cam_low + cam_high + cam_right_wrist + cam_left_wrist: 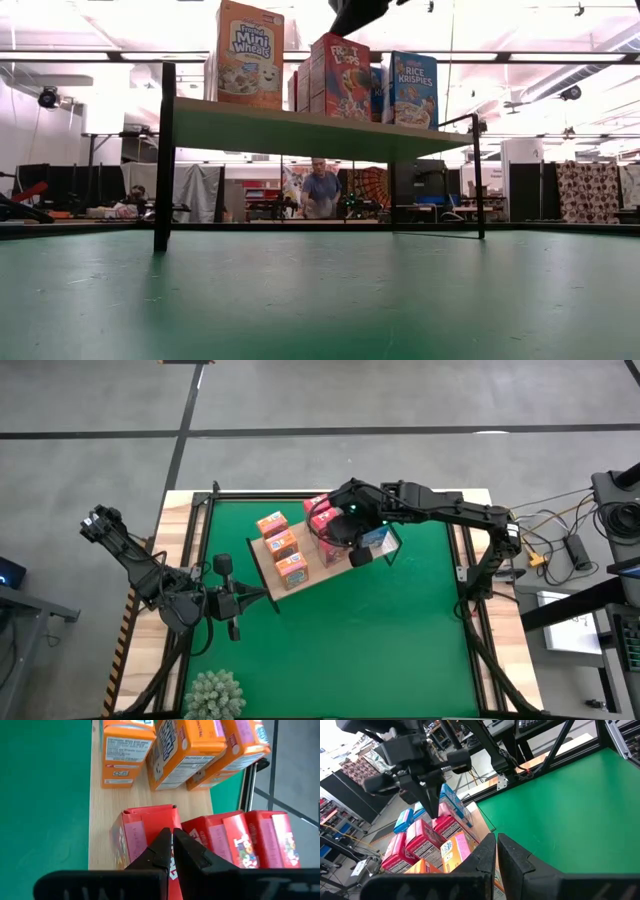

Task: Stack cereal on shelf
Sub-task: Put the red cereal box on the shelf aligned with other red cereal boxes

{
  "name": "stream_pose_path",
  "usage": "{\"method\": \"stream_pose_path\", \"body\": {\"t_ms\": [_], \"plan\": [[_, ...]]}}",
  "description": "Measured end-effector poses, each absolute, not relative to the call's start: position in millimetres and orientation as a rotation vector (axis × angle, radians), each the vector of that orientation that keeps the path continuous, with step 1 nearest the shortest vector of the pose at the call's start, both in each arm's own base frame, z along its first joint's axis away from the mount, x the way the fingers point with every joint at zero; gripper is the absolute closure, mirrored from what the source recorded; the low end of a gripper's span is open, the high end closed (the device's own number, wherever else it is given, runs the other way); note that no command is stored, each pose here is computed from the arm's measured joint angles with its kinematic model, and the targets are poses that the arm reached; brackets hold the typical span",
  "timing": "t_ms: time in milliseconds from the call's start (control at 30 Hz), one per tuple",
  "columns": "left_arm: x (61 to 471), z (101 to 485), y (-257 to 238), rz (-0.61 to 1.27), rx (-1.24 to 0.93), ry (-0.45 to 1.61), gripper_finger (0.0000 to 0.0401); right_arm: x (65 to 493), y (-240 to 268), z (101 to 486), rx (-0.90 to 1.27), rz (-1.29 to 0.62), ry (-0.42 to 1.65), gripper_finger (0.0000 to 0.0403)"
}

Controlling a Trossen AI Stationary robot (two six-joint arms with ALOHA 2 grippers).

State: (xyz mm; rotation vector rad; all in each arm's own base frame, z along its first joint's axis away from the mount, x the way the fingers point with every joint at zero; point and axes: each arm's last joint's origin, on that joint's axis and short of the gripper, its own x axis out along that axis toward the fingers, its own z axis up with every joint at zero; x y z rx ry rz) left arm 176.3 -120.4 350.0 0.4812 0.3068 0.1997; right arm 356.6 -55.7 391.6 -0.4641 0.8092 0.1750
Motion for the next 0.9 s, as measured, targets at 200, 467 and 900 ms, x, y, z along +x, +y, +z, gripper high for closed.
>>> {"method": "stream_pose_path", "body": {"t_ms": [200, 467, 900], "plan": [[176.4, 349.9, -120.5, 0.200, 0.481, 0.307, 0.0400, 357.4, -55.9, 386.0, -0.460, 0.171, 0.826, 0.0390], [176.4, 350.0, -120.5, 0.200, 0.481, 0.307, 0.0400, 356.7, -57.7, 385.7, -0.482, 0.119, 0.853, 0.0390], [176.5, 350.3, -120.6, 0.200, 0.478, 0.304, 0.0400, 356.1, -57.5, 386.2, -0.476, 0.115, 0.853, 0.0390]]}}
